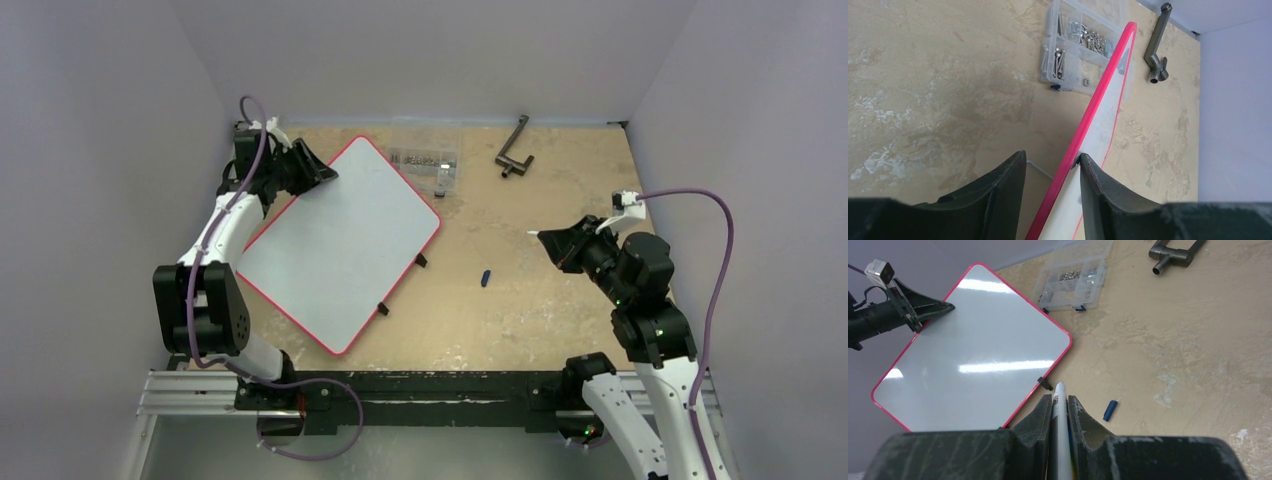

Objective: Write a sentence on the whiteboard
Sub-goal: Move the whiteboard to the center of the board.

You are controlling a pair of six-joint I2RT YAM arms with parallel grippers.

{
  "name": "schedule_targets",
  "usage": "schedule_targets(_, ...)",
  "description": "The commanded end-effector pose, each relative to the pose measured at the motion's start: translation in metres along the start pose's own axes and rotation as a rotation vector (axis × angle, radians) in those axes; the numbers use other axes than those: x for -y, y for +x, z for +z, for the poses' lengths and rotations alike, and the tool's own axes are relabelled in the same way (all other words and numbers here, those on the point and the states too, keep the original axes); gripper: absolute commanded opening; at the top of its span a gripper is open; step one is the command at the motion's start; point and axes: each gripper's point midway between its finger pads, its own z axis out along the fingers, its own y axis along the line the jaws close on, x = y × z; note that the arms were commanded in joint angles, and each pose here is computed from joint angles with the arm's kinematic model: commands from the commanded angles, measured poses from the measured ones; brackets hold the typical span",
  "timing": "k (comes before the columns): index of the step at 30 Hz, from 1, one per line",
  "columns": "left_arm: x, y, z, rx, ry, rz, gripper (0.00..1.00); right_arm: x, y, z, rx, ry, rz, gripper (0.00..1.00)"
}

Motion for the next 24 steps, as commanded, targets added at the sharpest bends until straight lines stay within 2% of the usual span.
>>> schedule_targets(1, 0.012, -0.004, -0.005, 0.054, 0.004, -0.010, 0.29, -0.001, -0.003, -0.002, 0.014, -0.002, -0.009, 0.00)
schedule_targets(12, 0.052, 0.016, 0.021, 0.050, 0.079, 0.015, 0.15, 0.001, -0.003, -0.003, 0.011, 0.013, -0.009, 0.00)
schedule_targets(24, 0.112, 0.044, 0.058, 0.015, 0.173, 0.062, 0.10, 0.005, -0.003, -0.004, 0.009, 0.035, -0.012, 0.00)
